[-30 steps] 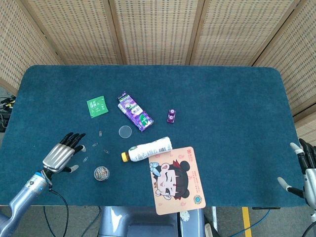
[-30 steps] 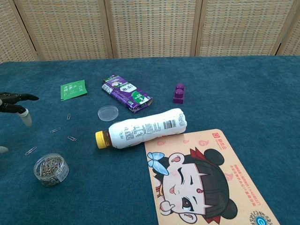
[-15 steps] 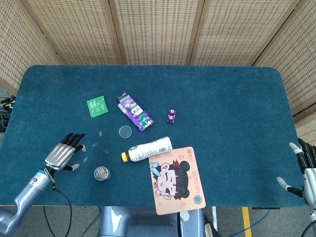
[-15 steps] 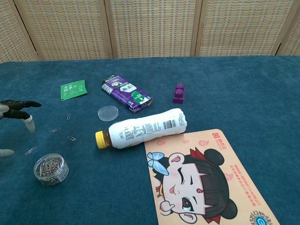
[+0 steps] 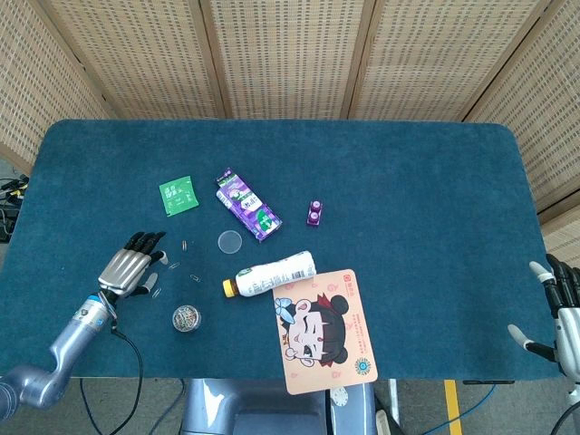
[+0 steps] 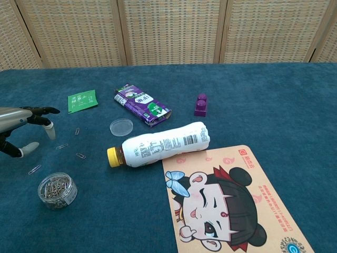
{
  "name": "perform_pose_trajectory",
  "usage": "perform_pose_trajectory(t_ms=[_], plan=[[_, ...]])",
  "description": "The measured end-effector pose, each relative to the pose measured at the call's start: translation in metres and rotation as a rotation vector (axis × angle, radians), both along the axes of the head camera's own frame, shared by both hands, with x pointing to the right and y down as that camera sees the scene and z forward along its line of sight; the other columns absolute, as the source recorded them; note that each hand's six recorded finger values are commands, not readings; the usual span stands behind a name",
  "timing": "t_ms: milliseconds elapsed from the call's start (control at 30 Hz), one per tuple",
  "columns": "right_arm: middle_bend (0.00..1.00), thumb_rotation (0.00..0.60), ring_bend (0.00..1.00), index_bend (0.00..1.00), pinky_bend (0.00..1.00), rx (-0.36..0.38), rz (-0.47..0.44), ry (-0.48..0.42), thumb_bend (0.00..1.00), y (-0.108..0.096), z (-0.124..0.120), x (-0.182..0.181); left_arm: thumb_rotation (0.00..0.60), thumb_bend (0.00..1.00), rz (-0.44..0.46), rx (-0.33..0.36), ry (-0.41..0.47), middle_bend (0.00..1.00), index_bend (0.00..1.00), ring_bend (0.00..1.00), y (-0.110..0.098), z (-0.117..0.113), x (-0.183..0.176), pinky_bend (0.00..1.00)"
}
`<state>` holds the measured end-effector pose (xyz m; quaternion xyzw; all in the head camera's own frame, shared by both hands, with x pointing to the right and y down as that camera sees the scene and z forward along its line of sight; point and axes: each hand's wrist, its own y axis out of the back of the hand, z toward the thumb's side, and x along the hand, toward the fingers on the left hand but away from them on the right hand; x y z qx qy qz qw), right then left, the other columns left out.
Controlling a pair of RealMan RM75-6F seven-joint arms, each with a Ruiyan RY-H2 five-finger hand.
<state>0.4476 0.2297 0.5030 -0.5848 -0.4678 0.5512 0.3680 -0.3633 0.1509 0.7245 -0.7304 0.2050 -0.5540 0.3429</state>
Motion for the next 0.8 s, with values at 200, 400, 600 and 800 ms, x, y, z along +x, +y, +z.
perform_pose_trajectory(t_ms=[200, 400, 600, 800], plan=[[0.0, 0.6, 0.0, 0.1, 0.0, -0.002, 0.002, -0.003, 0.0, 0.0, 0.0, 0.001, 0.6, 0.6, -0.027, -0.013, -0.022, 0.0, 0.36, 0.0, -0.004, 0.009, 0.004, 0.0], [0.0, 0.6, 0.0, 0.1, 0.0, -0.003, 0.003, -0.005, 0.0, -0.001, 0.0, 0.001, 0.6, 0.6, -0.042, -0.018, -0.028, 0.0, 0.35, 0.0, -0.007, 0.013, 0.005, 0.0], [0.0, 0.6, 0.0, 0.1, 0.0, -0.004, 0.007, -0.007, 0.0, -0.001, 0.0, 0.003, 0.6, 0.6, -0.061, -0.047, -0.009, 0.0, 0.35, 0.0, -0.005, 0.022, 0.017, 0.0], [0.0, 0.6, 0.0, 0.11, 0.0, -0.003, 0.01, -0.009, 0.0, -0.001, 0.0, 0.004, 0.6, 0.6, -0.059, -0.059, 0.007, 0.0, 0.35, 0.0, -0.001, 0.026, 0.024, 0.0]])
